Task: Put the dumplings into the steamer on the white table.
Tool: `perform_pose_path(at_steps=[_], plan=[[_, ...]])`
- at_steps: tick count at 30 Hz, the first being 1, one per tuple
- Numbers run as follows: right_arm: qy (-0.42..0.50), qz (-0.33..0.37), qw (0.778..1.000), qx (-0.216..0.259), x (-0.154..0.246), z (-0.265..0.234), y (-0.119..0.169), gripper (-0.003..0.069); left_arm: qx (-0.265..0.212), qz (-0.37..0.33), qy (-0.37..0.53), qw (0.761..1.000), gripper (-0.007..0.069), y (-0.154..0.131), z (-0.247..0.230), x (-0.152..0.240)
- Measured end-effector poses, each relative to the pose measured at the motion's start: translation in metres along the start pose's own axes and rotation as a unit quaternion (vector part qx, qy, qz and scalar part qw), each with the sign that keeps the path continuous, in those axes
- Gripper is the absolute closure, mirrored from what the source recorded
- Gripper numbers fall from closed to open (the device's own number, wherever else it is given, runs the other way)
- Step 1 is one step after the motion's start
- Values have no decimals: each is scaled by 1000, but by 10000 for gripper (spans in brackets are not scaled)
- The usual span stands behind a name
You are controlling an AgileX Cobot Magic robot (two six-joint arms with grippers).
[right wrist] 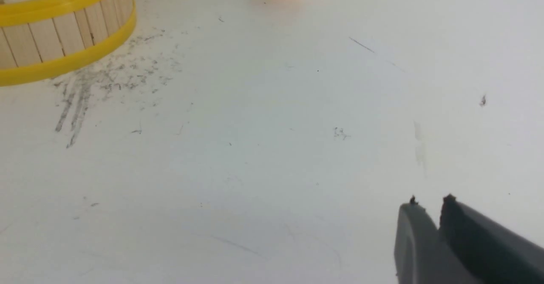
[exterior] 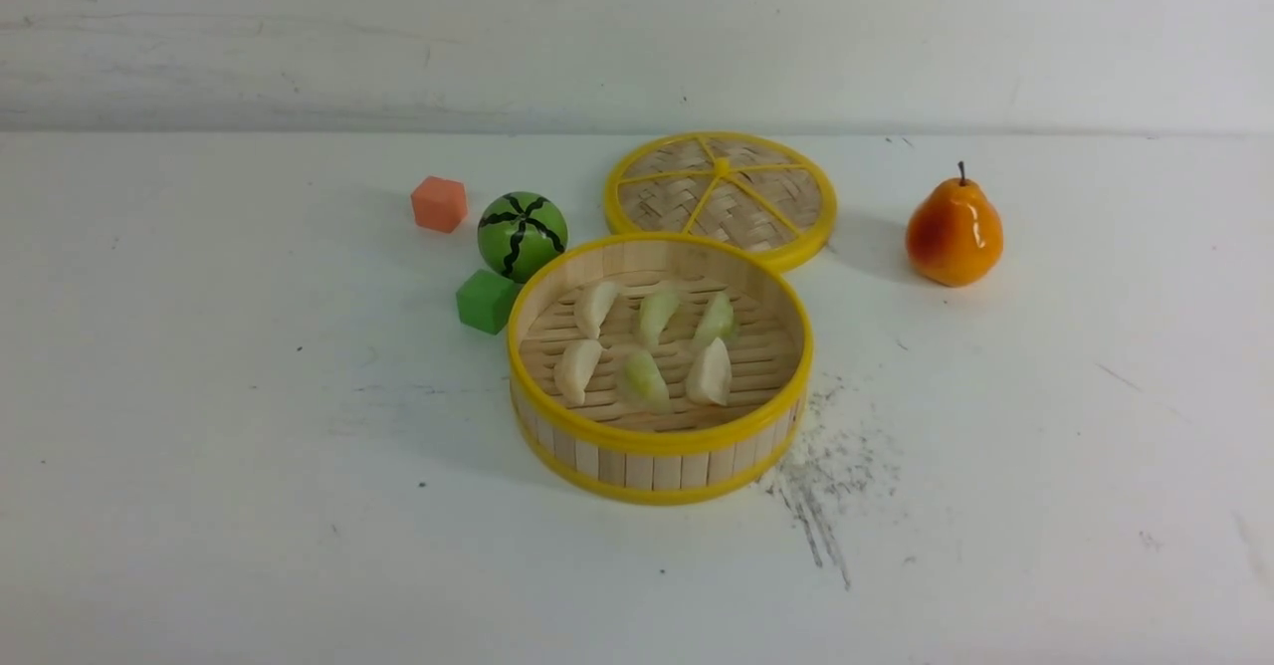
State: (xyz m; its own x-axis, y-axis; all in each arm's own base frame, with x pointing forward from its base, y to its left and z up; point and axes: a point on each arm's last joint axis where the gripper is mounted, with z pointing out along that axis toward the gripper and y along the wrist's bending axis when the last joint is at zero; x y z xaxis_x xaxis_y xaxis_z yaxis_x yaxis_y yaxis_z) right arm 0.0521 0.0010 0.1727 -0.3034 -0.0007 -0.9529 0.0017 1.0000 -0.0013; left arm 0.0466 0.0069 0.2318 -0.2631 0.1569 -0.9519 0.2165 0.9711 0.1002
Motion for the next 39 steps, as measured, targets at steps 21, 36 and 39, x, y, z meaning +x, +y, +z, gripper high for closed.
perform_pose_path(at_steps=[21, 36, 39], plan=[[-1, 0, 1000, 2, 0, 0, 0, 542, -102, -149, -16, 983, 638, -10, 25, 52], [-1, 0, 1000, 2, 0, 0, 0, 526, -84, -114, 12, 990, 638, -13, 25, 57], [-1, 0, 1000, 2, 0, 0, 0, 524, -84, -115, 15, 990, 638, -13, 25, 57]])
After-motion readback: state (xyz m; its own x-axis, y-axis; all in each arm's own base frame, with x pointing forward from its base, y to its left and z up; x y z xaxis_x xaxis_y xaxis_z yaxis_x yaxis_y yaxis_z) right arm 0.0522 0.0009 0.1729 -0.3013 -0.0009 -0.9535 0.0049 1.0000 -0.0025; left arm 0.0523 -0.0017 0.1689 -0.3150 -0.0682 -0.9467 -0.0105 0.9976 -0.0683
